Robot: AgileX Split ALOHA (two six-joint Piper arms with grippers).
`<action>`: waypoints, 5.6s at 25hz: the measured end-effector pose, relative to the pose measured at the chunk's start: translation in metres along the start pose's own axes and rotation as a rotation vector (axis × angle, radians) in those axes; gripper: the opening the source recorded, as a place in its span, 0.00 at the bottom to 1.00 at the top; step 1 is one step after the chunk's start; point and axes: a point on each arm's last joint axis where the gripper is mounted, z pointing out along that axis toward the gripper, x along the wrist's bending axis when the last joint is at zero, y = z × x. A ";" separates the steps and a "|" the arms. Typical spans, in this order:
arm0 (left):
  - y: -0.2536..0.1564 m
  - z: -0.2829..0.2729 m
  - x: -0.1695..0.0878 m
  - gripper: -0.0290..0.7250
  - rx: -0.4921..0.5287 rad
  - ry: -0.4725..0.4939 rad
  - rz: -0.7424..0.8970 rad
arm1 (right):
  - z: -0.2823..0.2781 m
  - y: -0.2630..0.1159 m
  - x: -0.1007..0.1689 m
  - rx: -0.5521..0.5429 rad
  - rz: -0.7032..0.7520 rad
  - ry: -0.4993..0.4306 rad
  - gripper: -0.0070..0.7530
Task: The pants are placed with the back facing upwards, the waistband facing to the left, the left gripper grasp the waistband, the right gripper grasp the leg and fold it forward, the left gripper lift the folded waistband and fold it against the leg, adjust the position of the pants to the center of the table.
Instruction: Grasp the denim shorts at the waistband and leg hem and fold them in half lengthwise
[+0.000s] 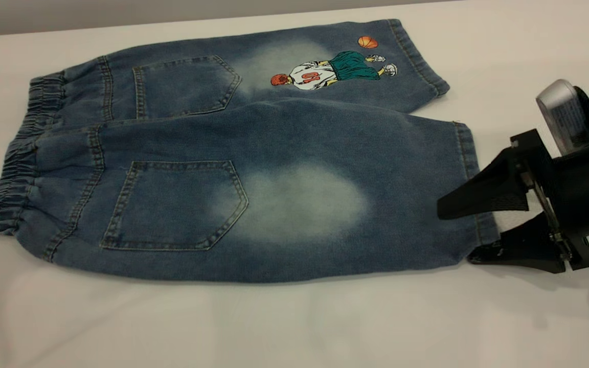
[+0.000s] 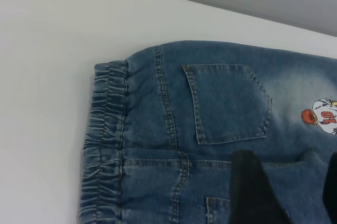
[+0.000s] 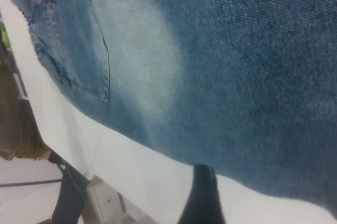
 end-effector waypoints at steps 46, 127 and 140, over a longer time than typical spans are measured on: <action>-0.059 0.082 0.023 0.46 0.450 0.089 -0.053 | -0.012 0.013 0.011 -0.064 -0.081 -0.090 0.03; -0.108 0.154 0.090 0.80 0.637 0.267 -0.090 | -0.012 0.010 0.016 -0.037 -0.101 -0.037 0.03; -0.118 0.166 0.079 0.80 0.679 0.243 -0.049 | -0.012 0.010 0.017 -0.036 -0.101 -0.031 0.03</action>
